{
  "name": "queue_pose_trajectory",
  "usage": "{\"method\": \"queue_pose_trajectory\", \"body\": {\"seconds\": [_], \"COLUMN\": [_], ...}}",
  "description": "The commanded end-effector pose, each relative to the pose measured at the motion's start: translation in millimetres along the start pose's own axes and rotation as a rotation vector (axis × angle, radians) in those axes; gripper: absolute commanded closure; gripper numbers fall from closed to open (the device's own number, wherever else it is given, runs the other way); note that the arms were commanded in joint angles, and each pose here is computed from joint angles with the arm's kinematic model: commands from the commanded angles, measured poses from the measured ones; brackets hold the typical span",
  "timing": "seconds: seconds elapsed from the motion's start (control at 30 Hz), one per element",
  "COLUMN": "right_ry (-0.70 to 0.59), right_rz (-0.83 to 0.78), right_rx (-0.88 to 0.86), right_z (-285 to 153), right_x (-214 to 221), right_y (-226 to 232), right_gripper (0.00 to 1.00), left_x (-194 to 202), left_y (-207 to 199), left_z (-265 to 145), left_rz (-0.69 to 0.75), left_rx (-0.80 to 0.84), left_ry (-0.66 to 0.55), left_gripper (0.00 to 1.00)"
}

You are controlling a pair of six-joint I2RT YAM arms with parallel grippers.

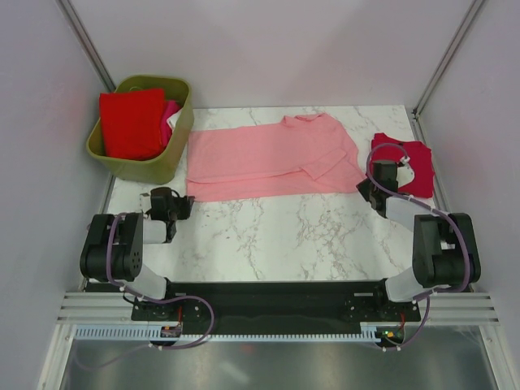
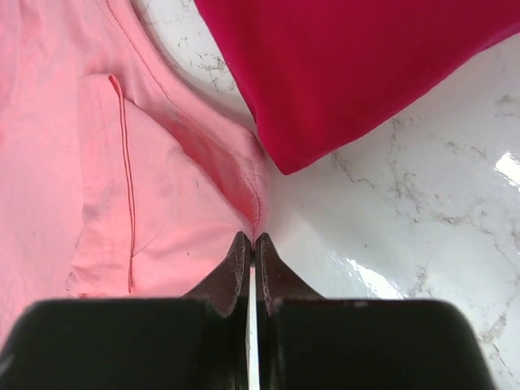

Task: Fold and stack the t-shirts
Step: Fold the tshirt

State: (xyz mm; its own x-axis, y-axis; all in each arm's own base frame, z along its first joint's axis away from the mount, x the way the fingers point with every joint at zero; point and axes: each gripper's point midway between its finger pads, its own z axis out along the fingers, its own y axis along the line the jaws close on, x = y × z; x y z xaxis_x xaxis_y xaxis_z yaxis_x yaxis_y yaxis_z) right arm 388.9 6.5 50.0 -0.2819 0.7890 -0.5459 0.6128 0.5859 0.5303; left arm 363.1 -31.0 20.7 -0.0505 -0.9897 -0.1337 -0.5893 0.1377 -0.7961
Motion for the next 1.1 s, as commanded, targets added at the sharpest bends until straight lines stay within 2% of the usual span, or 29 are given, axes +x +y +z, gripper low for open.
{"method": "queue_pose_trajectory", "body": {"seconds": [0.0,0.13,0.3,0.4,0.53,0.67,0.77,0.83,0.93,1.07], "right_ry": [-0.074,-0.131,-0.202,-0.212,-0.179,-0.119,-0.108,-0.127,-0.1,-0.047], "right_rz": [0.005,0.019,0.045,0.05,0.057,0.046,0.042,0.049,0.051,0.059], "right_rx": [-0.003,-0.035,-0.153,-0.163,-0.125,-0.038,-0.023,-0.04,-0.034,-0.018], "right_z": [-15.1,-35.5,-71.4,-86.8,-93.9,-89.1,-98.2,-111.4,-120.4,-125.4], "right_x": [-27.1,-56.3,-112.8,-125.5,-104.6,-60.5,-43.0,-42.1,-23.5,5.8], "right_y": [16.2,41.1,110.7,121.3,91.3,32.0,4.3,-4.0,-27.1,-58.3], "right_gripper": [1.0,1.0,1.0,1.0,1.0,1.0,1.0,1.0,1.0,1.0], "left_x": [-9.1,-21.0,-33.8,-45.2,-44.4,-35.2,-27.6,-24.2,-19.2,-18.8], "left_y": [-24.1,-56.1,-142.3,-159.9,-130.7,-72.4,-36.9,-28.0,13.1,39.3], "left_z": [1.8,-8.7,-36.9,-55.5,-65.7,-69.8,-72.9,-80.6,-87.2,-95.7], "left_rz": [-0.001,0.021,0.059,0.061,0.068,0.063,0.076,0.099,0.111,0.134], "left_rx": [0.032,0.056,0.172,0.184,0.137,0.075,0.031,0.044,-0.008,-0.036], "left_ry": [-0.03,-0.04,-0.042,-0.062,-0.052,-0.033,-0.01,-0.004,-0.01,-0.032], "left_gripper": [0.98,0.98,0.98,0.98,0.98,0.98,0.98,0.98,0.98,0.98]}}
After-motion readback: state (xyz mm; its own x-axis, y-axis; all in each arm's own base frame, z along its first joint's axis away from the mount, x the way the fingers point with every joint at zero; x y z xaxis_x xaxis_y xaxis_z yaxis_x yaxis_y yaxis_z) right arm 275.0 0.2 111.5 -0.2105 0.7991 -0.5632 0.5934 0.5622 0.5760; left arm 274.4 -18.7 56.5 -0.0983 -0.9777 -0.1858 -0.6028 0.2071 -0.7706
